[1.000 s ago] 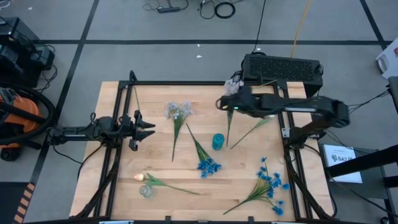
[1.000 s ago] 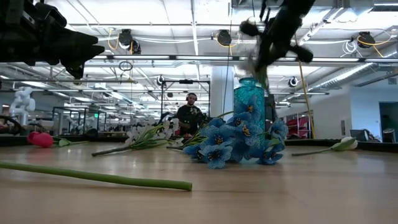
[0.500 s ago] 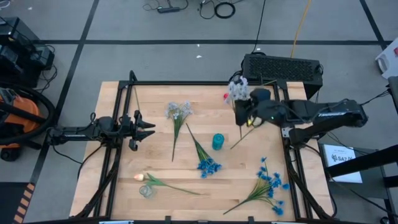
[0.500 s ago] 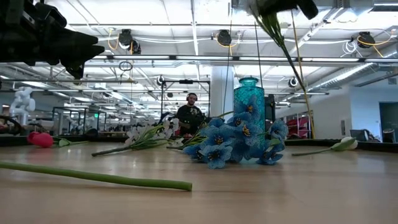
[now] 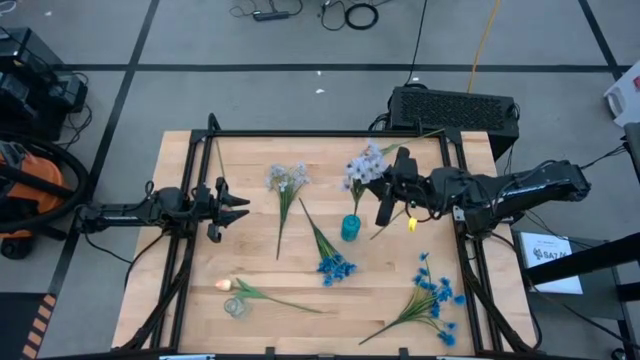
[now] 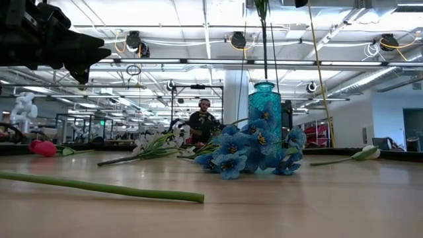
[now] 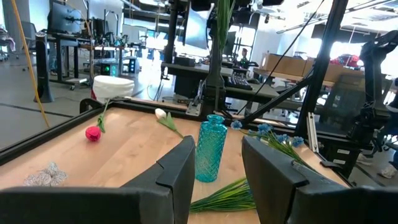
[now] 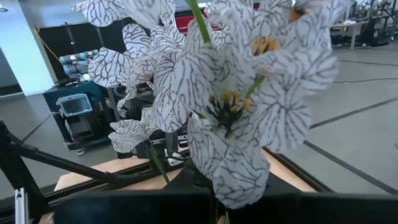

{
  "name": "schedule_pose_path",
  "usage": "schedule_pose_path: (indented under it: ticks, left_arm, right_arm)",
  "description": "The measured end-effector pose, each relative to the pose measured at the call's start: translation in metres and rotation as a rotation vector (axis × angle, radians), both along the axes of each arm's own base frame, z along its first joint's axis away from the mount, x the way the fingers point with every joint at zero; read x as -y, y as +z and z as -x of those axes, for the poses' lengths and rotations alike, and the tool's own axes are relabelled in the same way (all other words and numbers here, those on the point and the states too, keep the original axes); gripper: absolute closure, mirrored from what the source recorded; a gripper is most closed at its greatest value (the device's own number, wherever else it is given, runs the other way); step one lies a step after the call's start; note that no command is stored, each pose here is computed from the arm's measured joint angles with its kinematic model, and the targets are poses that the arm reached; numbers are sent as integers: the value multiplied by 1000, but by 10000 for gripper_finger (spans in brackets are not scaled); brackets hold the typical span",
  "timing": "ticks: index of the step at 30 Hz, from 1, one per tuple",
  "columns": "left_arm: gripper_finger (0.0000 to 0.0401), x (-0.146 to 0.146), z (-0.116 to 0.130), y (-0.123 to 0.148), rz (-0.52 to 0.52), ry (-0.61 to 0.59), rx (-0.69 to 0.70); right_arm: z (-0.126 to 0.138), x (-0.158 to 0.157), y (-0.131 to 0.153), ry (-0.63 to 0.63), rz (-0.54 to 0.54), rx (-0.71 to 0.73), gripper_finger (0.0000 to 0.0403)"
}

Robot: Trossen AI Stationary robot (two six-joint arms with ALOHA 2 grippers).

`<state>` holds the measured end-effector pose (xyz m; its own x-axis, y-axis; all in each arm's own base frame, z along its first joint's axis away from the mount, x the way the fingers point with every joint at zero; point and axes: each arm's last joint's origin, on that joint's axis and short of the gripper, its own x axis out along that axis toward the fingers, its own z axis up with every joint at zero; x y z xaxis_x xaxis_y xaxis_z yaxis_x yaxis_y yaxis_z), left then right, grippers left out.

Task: Sort flowers into vase by color
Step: Put the right white flowers into the blue flower vase

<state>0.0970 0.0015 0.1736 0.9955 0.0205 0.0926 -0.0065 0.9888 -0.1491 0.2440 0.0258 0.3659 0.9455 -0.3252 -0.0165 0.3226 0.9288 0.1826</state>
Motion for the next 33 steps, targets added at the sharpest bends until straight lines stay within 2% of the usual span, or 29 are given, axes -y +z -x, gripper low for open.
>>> schedule_pose_path:
  ticks: [7, 11, 27, 33]
  left_arm:
    - [262, 0, 0, 0, 0, 0, 0]
    - [262, 0, 0, 0, 0, 0, 0]
    - [262, 0, 0, 0, 0, 0, 0]
    - [262, 0, 0, 0, 0, 0, 0]
  right_arm:
    - [0, -2, -5, 30, 38, -18, 399]
    - [0, -2, -17, 29, 30, 28, 399]
    - [10, 0, -92, 30, -17, 45, 399]
    - [13, 0, -116, 28, -101, 0, 381]
